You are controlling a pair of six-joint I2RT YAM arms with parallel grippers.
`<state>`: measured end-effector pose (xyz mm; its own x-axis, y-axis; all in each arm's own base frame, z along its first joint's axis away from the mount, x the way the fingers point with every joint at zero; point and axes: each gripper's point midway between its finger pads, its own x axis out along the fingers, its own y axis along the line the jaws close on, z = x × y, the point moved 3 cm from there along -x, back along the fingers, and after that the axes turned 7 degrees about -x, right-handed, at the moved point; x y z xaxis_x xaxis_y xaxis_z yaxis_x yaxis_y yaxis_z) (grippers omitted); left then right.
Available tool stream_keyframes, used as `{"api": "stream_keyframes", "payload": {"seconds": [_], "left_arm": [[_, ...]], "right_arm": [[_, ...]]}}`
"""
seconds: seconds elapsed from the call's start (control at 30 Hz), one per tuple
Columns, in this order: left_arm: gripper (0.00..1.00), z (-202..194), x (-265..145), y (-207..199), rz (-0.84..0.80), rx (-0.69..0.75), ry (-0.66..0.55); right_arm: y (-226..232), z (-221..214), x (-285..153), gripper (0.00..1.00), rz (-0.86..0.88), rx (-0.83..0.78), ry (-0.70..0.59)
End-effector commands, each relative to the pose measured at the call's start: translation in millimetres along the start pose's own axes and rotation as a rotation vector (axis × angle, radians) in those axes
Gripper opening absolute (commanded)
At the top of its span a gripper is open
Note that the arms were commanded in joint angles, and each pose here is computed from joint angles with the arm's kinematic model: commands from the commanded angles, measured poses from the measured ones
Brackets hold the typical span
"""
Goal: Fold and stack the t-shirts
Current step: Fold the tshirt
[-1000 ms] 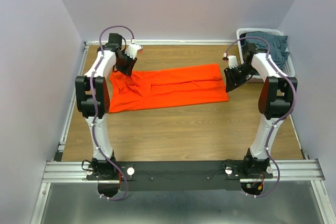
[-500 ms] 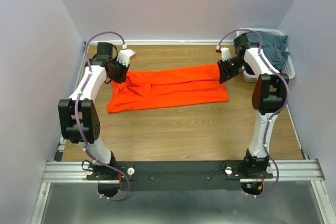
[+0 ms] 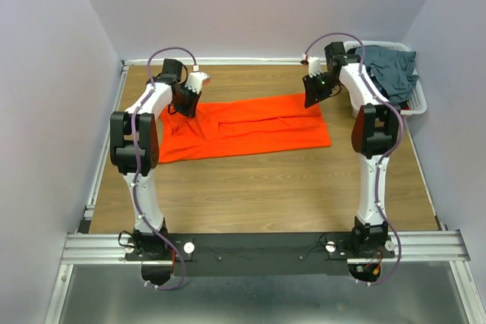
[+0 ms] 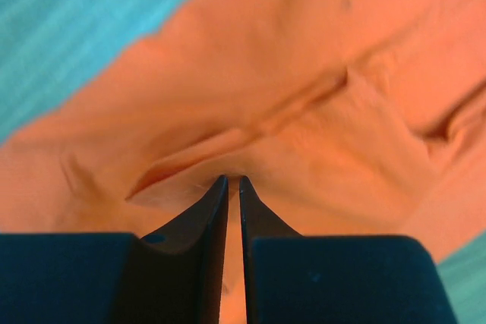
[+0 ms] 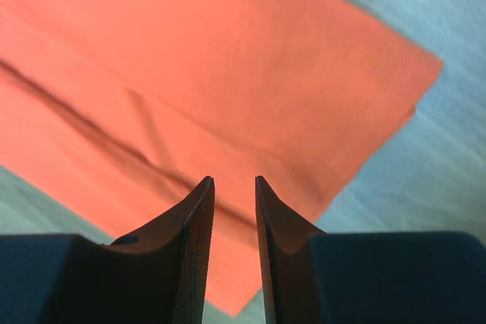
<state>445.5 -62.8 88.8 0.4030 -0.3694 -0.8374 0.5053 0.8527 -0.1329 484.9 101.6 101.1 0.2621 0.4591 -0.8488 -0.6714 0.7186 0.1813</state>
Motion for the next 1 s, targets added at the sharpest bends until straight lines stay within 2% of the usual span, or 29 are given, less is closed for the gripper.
{"api": "stream_keyframes", "payload": {"seconds": [0.0, 0.17, 0.33, 0.47, 0.5, 0.53, 0.63, 0.73, 0.77, 0.87, 0.93, 0.97], "left_arm": [[0.19, 12, 19, 9, 0.023, -0.017, -0.001], [0.21, 12, 33, 18, 0.039, -0.034, 0.014], [0.22, 33, 36, 27, 0.048, -0.028, -0.002], [0.22, 33, 57, 36, 0.041, -0.029, 0.033], [0.21, 42, 58, 39, 0.045, -0.02, 0.015], [0.21, 45, 60, 40, 0.043, -0.016, 0.012], [0.2, 70, 61, 48, 0.047, 0.007, -0.027], [0.2, 111, 34, 50, 0.066, 0.038, -0.126], [0.23, 130, 6, 46, 0.083, 0.052, -0.193], [0.26, 125, -23, 32, 0.076, 0.055, -0.221], [0.26, 106, -46, 12, 0.062, 0.039, -0.225], [0.22, 95, -51, 7, 0.063, 0.027, -0.211]], "right_arm": [[-2, 7, 29, 0.36, -0.008, -0.006, -0.002], [-12, 2, 55, 0.36, -0.047, -0.021, 0.022], [-12, -30, 66, 0.35, -0.06, -0.028, 0.115], [3, -57, 48, 0.34, -0.068, -0.064, 0.169], [7, -63, 43, 0.34, -0.066, -0.062, 0.177], [21, -91, 46, 0.34, -0.027, -0.04, 0.239], [52, -112, 24, 0.32, 0.017, -0.068, 0.258], [97, -136, 4, 0.32, 0.083, -0.101, 0.287], [109, -139, -1, 0.32, 0.127, -0.091, 0.275], [114, -121, -28, 0.34, 0.097, -0.108, 0.214], [107, -103, -40, 0.36, 0.042, -0.134, 0.173], [105, -98, -41, 0.36, 0.032, -0.141, 0.164]]}}
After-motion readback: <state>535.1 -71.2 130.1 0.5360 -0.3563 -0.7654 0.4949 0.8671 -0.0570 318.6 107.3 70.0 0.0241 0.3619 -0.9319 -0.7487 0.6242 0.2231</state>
